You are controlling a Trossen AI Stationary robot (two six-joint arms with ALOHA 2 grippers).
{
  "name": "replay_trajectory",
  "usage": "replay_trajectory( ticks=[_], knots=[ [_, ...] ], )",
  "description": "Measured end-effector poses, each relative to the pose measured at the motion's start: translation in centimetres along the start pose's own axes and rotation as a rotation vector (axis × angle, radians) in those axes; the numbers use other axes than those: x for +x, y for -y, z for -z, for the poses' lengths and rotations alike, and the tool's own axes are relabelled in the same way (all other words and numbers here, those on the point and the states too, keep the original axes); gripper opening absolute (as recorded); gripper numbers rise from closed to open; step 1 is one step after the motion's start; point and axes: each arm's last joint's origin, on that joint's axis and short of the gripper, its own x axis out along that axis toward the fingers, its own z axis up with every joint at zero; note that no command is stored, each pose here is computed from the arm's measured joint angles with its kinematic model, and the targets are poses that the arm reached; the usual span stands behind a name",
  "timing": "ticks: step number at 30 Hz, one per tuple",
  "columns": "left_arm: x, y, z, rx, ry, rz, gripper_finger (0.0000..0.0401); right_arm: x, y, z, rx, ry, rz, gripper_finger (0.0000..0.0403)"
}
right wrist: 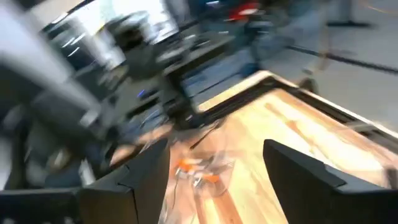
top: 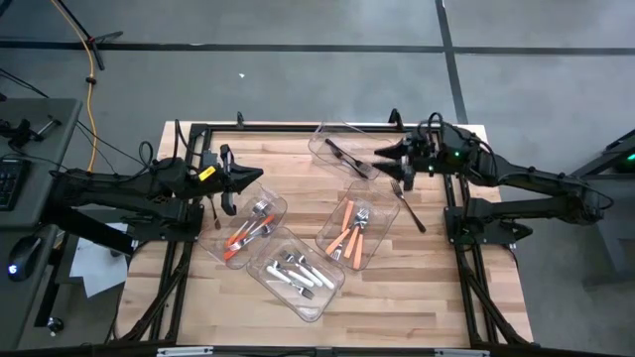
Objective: Sort silverware by color (type)
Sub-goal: Put the black fork into the top transparent bin
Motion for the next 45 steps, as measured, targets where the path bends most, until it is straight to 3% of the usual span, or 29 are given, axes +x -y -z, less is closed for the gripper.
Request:
replay_trajectory(
  ticks=[2,5,10,14,19,23,27,33,45],
  knots=[
    [0.0,0.0,0.0,0.0,0.0,-0.003,0.0,0.0,-0.1,-1.1,0.113,0.016,0.112,0.0246],
    [0.0,0.0,0.0,0.0,0.0,-0.003,0.0,-0.6,0.9,-2.7,0.249,-0.04,0.392,0.0247],
    [0.0,0.0,0.0,0.001,0.0,-0.003,0.0,-1.6,3.2,-4.5,0.229,-0.327,0.698,0.0247],
    [0.0,0.0,0.0,0.001,0.0,-0.003,0.0,-1.6,6.1,-3.6,0.249,-0.575,0.837,0.0247],
    [0.0,0.0,0.0,0.0,0.0,-0.004,0.0,-0.9,9.9,0.0,0.256,-0.856,0.771,0.0247],
    [0.0,0.0,0.0,0.0,0.001,-0.004,0.0,-0.5,12.0,3.3,0.267,-0.961,0.642,0.0247],
    [0.0,0.0,0.0,0.0,0.001,-0.004,0.0,-0.5,13.5,6.2,0.301,-0.94,0.58,0.0247],
    [0.0,0.0,0.0,0.0,0.0,-0.004,0.0,-0.4,14.8,9.1,0.305,-0.875,0.574,0.0247],
    [0.0,0.0,0.0,0.0,0.001,-0.005,0.0,-0.1,15.5,10.3,0.167,-0.821,0.506,0.0247]
  ],
)
